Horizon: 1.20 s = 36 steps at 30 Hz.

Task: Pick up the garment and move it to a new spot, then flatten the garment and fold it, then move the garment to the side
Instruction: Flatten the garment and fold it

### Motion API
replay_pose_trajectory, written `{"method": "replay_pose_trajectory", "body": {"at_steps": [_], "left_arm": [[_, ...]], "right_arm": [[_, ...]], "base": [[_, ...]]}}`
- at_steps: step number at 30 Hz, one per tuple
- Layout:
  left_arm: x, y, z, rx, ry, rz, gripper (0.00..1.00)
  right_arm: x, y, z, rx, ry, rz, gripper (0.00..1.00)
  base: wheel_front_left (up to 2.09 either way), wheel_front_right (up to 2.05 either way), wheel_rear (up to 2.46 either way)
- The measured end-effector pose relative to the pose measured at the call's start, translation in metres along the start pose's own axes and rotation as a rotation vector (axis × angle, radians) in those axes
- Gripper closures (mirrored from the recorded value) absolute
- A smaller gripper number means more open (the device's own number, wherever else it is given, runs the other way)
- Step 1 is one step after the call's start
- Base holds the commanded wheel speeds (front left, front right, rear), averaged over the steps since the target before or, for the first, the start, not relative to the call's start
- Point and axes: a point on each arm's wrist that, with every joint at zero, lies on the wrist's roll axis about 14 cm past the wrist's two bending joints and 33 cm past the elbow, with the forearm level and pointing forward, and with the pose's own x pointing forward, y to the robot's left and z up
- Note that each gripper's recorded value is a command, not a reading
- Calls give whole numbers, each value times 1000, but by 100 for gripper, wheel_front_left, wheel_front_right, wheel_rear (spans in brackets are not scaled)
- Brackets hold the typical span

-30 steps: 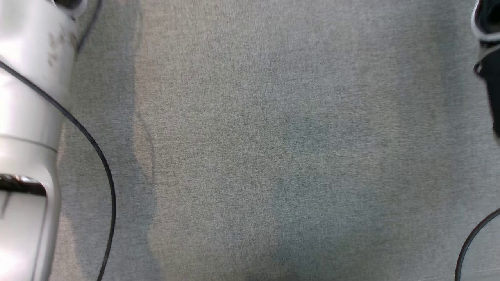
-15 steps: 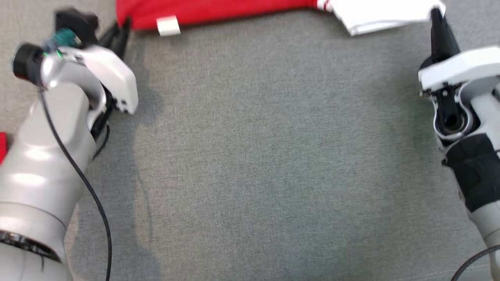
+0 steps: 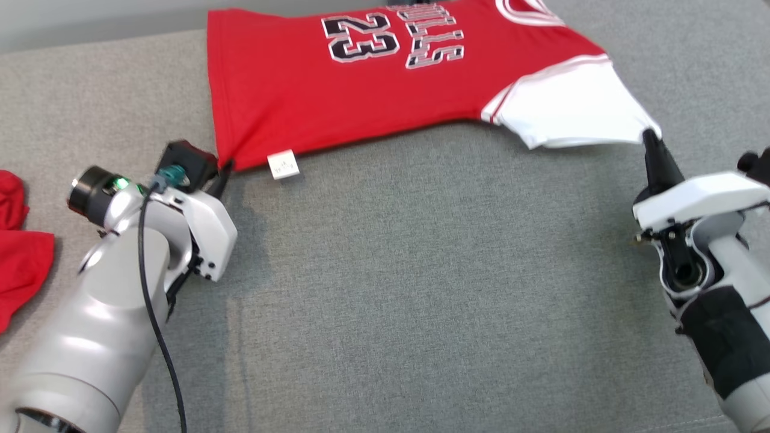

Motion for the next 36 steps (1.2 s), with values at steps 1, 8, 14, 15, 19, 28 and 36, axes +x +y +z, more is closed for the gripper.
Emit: {"method": "replay_pose_trajectory", "body": {"at_steps": [1,8,14,15,19,28,36], "left_arm": [[-3,-4,0,5,-1,-5,100],[-26,-26,-12,14,21,-30,100],[-44,-40,-27,-5,51,-41,100],[-48,-44,-29,-7,51,-48,100],[-60,-64,-41,-35,60,-79,100],[-84,-79,-55,-38,71,-98,100],[-110,-85,-62,-42,71,-99,100]], "right_arm": [[-4,-1,-1,4,2,-3,100],[-37,-19,-19,23,77,-39,100],[-59,-28,-28,50,132,-53,100],[-64,-28,-33,54,157,-52,100],[-82,-32,-45,73,215,-51,100],[-108,-38,-47,107,260,-42,100],[-143,-48,-66,159,408,-52,100]], "base": [[0,0,0],[0,0,0],[0,0,0],[0,0,0],[0,0,0],[0,0,0],[0,0,0]]}}
